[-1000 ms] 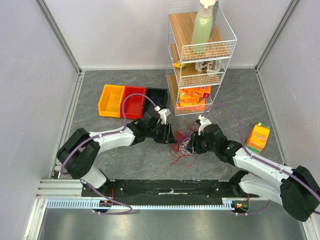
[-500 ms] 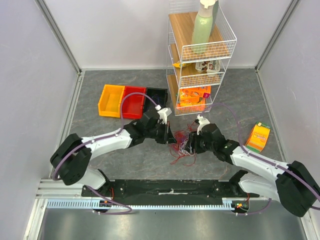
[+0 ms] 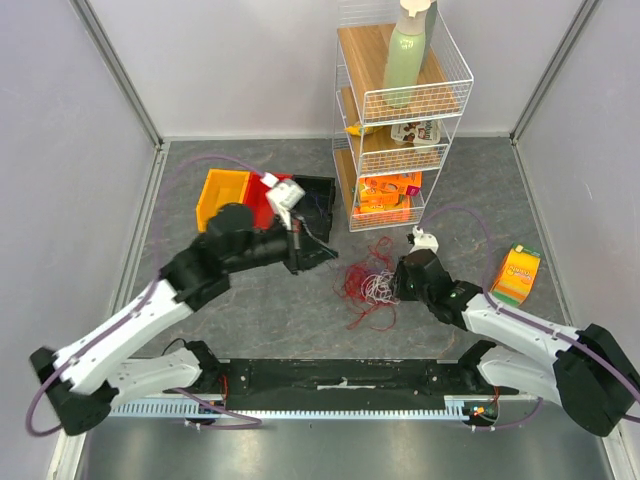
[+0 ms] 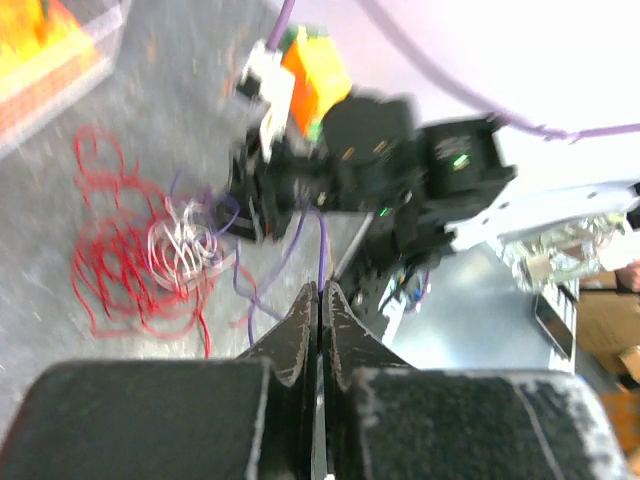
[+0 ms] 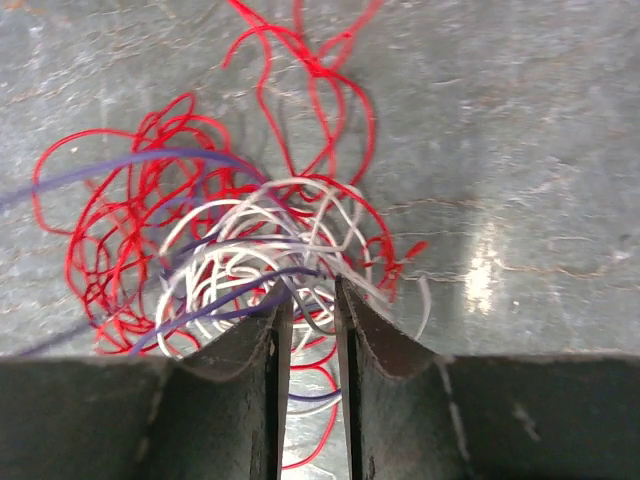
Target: Untangle the cables
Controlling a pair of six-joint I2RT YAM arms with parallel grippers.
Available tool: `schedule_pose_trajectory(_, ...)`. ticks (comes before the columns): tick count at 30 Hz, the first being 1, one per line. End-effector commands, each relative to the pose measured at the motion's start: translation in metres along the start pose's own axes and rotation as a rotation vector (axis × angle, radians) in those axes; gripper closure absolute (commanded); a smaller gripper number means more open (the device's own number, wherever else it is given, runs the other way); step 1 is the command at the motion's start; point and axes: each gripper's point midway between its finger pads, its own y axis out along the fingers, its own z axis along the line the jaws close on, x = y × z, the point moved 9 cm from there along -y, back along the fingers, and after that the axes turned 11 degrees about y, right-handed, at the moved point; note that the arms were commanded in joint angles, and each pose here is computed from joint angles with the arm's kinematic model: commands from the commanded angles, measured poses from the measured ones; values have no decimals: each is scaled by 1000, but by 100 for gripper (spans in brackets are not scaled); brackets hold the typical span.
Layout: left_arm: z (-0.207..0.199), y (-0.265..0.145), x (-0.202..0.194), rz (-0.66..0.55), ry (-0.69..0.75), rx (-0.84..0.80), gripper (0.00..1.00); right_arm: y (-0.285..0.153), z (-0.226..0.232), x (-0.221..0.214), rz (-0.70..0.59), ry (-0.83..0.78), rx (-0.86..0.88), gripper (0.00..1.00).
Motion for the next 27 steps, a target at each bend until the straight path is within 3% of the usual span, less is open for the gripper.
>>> schedule_pose_trajectory(1, -32, -66, 53, -194, 232, 48, 98, -2, -14, 8, -89, 38, -138, 71)
schedule_pose_trajectory(4, -46, -103, 76, -303, 299, 112, 98, -2, -20, 8, -91, 27, -164, 68)
schedule_pose_trajectory(8, -56, -131, 103, -374, 326, 200, 98, -11, -11, 15, -66, -39, -93, 50)
schedule_pose_trajectory(12, -63, -142, 127, -412, 327, 263, 98, -18, -8, 21, -83, -82, -64, 41)
schedule_pose_trajectory(17, -88, -175, 173, -576, 372, 270, 98, -14, -3, 20, -31, -123, -35, 30)
schedule_pose_trajectory(23, -110, -171, 210, -612, 401, 156, 98, -25, 13, 23, -40, -190, 124, 23)
schedule_pose_trajectory(27, -97, -156, 214, -599, 399, 241, 98, -34, 17, 24, -30, -205, 153, 22)
